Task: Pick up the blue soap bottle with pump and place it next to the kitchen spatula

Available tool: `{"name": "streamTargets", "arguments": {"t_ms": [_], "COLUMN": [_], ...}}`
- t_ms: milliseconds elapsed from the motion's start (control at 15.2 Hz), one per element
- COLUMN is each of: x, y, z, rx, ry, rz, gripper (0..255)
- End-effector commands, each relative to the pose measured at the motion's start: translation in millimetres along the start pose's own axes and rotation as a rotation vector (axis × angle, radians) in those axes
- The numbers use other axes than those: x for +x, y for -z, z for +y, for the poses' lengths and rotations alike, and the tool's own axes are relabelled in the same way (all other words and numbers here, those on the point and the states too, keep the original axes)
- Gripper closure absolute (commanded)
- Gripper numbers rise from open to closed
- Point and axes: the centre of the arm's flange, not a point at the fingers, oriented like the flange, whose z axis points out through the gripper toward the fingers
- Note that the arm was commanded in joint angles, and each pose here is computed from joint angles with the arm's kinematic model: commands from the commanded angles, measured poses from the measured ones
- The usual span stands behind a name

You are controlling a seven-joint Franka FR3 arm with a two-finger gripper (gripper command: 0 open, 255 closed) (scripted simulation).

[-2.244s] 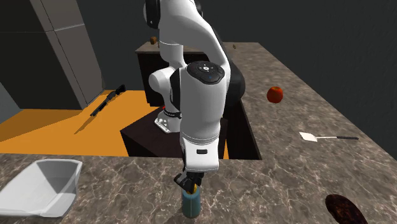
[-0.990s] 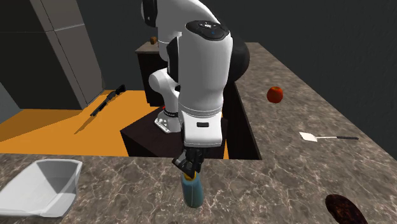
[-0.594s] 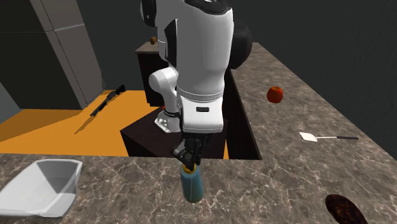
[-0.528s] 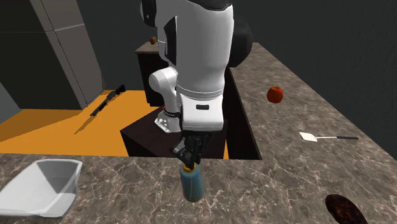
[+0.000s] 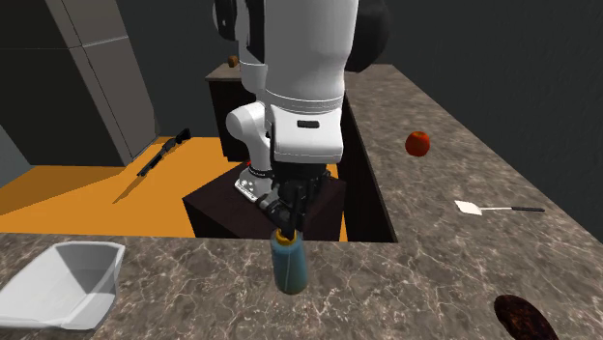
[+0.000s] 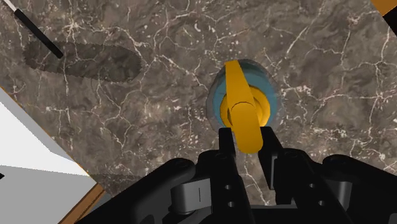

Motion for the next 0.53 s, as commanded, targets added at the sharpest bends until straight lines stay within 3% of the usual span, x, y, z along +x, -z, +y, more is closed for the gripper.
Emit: {"name": "streamTargets", "arguments": {"t_ms": [0, 462], "x": [0, -1], "y": [10, 47], "z": [0, 3], "rx": [0.0, 0.0], "ry": [0.0, 0.0], "rz": [0.0, 0.0], "gripper": [255, 255]}}
